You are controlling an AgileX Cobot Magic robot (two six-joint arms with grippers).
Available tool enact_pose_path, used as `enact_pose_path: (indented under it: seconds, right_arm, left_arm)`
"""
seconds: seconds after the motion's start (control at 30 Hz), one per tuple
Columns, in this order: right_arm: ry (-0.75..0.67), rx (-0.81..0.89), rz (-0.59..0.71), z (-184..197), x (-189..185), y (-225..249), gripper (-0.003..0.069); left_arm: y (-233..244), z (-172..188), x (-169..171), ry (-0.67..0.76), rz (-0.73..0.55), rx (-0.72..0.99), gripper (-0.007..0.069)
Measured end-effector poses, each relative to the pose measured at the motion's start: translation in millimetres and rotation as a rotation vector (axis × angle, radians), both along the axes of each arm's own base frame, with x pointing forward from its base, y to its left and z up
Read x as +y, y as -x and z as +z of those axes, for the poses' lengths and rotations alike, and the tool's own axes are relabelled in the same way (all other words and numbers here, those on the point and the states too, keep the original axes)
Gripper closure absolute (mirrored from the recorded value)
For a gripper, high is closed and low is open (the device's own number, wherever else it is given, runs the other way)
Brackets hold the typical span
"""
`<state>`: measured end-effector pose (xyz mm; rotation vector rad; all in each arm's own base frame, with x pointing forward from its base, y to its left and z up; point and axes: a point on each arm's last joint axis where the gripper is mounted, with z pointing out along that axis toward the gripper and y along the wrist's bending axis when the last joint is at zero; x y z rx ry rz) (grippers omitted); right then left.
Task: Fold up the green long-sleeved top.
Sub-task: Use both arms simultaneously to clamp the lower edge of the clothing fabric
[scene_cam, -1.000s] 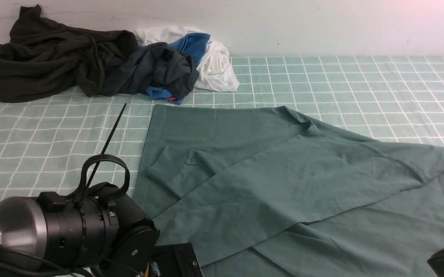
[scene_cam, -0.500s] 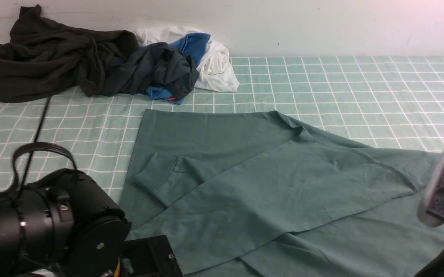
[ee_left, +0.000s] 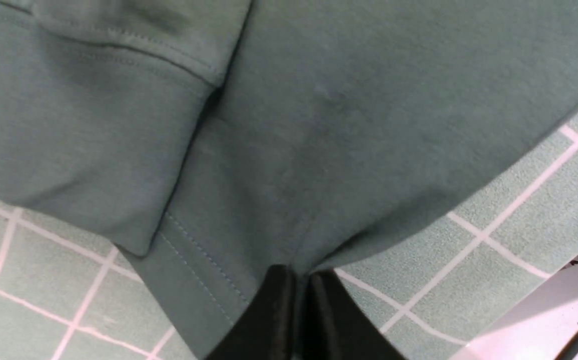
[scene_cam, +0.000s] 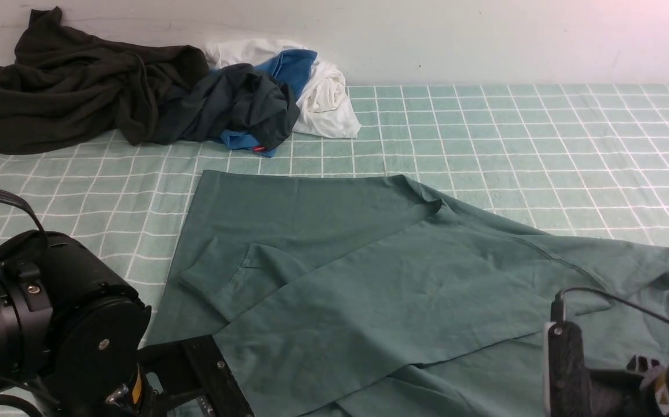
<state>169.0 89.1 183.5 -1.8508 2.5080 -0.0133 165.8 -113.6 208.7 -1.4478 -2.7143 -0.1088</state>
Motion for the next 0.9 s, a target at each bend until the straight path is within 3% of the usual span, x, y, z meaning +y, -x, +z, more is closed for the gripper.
enact_pose_path:
  seconds: [0.2,0.43,0.9]
  right_arm:
    - [0.026,-0.085,0.044,-14.0,1.3,-14.0,0.0205]
    - [0.046,-0.065,0.057,-22.1,2.0,-17.0,0.027]
    - [0.057,-0.049,0.066,-26.2,-0.5,-12.8,0.0279]
  left_arm:
    - [-1.3,-0.1,-1.0,0.011,-0.001,-0.015,0.0618]
    - [-1.2,-0.3,-0.9,0.011,-0.001,-0.014,0.0618]
    - [-1.7,-0.4,-1.4,0.016,-0.002,-0.02,0.0618]
